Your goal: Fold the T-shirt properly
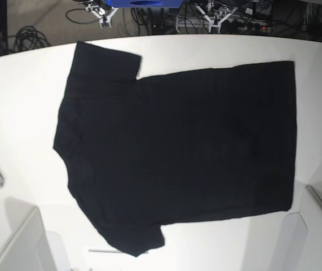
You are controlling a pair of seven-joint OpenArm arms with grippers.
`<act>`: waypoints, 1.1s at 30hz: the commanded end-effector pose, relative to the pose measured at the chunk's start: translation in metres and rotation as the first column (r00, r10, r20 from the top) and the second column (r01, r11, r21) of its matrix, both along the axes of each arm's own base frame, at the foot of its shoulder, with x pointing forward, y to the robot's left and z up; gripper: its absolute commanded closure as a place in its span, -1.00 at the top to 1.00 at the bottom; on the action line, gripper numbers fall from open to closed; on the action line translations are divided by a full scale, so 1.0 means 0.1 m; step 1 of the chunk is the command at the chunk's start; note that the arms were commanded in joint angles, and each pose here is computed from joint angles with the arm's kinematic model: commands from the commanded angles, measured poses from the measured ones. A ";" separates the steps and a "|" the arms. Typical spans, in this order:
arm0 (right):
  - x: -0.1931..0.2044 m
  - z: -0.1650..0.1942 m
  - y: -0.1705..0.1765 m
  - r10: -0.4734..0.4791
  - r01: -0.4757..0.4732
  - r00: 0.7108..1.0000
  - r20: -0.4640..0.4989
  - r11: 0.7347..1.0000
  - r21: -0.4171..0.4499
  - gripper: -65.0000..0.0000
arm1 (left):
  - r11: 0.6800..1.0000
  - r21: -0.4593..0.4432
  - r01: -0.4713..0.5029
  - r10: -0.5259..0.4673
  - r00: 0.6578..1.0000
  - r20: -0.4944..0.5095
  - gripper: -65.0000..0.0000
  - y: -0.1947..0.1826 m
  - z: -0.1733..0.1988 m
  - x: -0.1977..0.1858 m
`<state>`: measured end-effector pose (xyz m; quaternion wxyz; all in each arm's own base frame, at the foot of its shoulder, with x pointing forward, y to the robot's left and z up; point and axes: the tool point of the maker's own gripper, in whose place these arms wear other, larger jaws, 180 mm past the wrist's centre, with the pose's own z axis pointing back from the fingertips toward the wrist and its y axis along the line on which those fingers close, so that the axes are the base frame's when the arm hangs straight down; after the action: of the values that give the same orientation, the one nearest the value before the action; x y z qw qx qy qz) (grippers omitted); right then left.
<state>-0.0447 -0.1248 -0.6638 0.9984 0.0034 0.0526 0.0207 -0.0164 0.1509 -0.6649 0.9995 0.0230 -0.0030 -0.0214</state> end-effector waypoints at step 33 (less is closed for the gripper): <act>-0.92 0.52 -0.04 0.001 0.000 0.998 0.062 1.000 -0.016 -1.00 | 0.987 0.091 0.132 -0.146 0.974 0.172 -1.00 0.68 0.79 -0.82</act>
<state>-0.1301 -0.1265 -0.6131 0.9996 -0.0022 0.0197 0.0224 -0.0915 0.2150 -0.5880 0.9896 0.0607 -0.0974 -0.0871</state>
